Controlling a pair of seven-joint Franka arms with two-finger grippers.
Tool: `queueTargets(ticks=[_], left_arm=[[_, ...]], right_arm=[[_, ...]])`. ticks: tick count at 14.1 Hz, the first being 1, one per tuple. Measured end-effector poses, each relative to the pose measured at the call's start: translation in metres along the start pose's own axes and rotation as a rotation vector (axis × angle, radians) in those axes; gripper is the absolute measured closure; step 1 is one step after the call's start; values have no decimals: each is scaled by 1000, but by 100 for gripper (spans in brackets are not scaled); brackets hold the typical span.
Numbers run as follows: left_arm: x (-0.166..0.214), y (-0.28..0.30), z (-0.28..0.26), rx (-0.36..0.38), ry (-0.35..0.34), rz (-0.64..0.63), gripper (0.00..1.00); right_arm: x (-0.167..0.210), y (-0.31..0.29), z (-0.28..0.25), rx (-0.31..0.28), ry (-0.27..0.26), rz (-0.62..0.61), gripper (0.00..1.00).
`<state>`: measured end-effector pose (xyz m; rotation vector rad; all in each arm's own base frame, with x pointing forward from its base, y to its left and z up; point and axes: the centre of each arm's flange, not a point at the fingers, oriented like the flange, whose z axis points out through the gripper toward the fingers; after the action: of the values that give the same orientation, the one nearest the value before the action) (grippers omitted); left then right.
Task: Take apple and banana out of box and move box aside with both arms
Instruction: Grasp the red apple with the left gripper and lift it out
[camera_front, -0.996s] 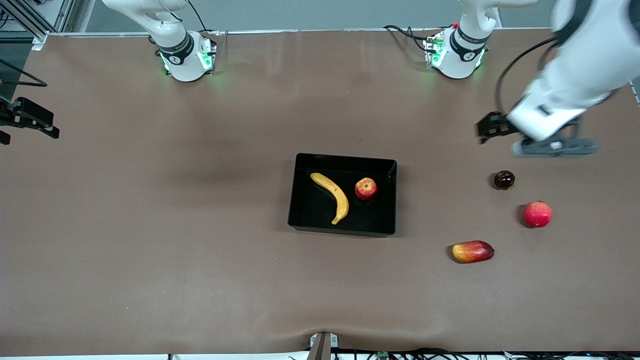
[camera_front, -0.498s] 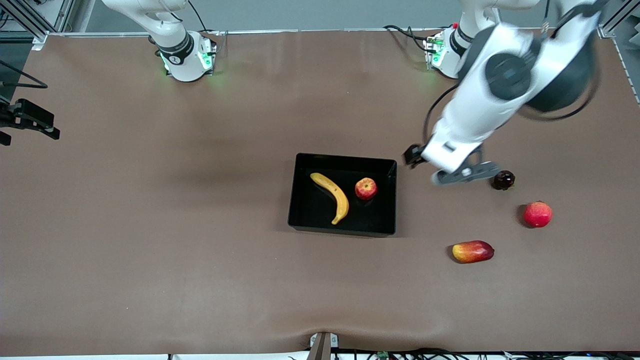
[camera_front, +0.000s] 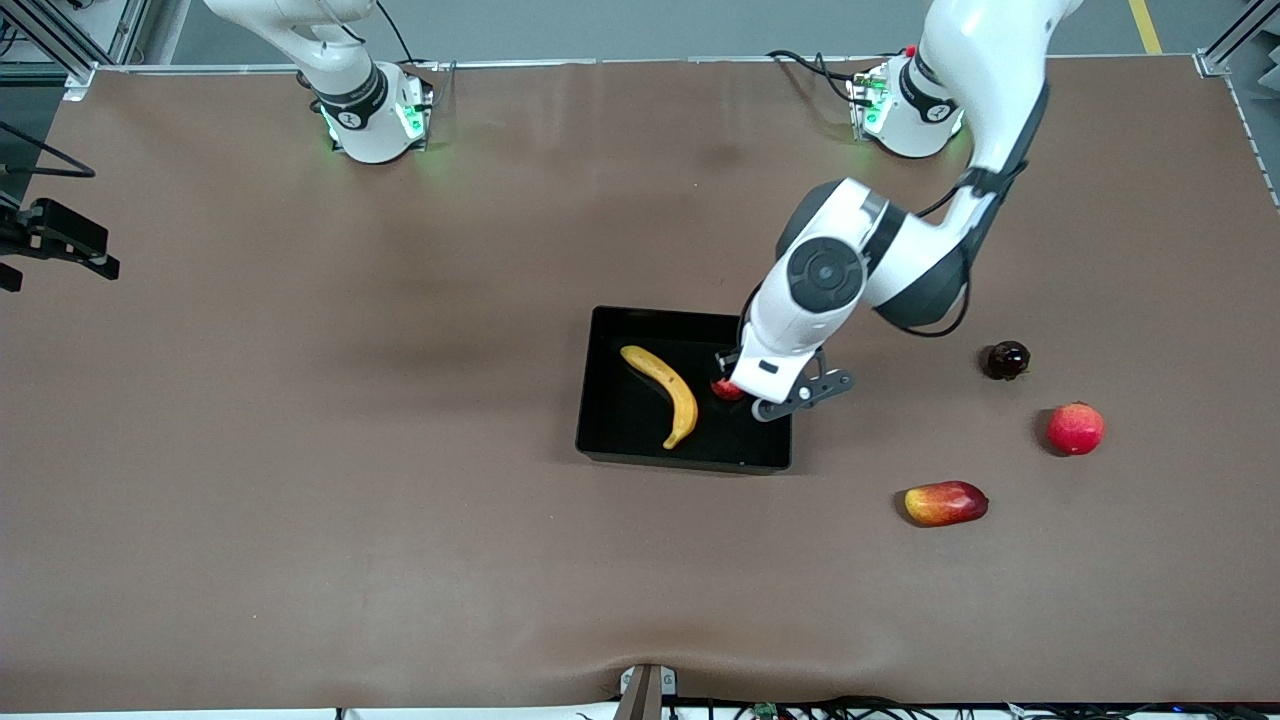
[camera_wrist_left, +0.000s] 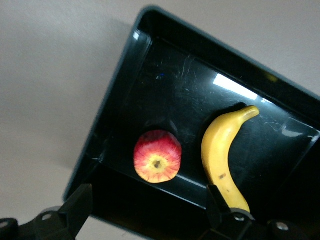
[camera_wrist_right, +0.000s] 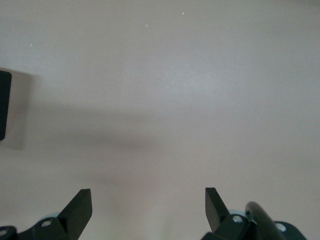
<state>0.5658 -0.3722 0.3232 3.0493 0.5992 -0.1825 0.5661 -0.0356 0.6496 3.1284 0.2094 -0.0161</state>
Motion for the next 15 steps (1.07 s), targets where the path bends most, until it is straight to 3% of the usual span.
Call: queueTargets(ticks=[12, 14, 15], left_arm=[[-10, 7, 105, 77, 2, -45, 0], [-9, 7, 112, 67, 4, -44, 2], [-10, 8, 112, 62, 6, -43, 11]], right_arm=[[1, 0, 2, 0, -3, 0, 0], [2, 0, 2, 0, -2, 0, 0], [2, 0, 2, 0, -2, 0, 0]])
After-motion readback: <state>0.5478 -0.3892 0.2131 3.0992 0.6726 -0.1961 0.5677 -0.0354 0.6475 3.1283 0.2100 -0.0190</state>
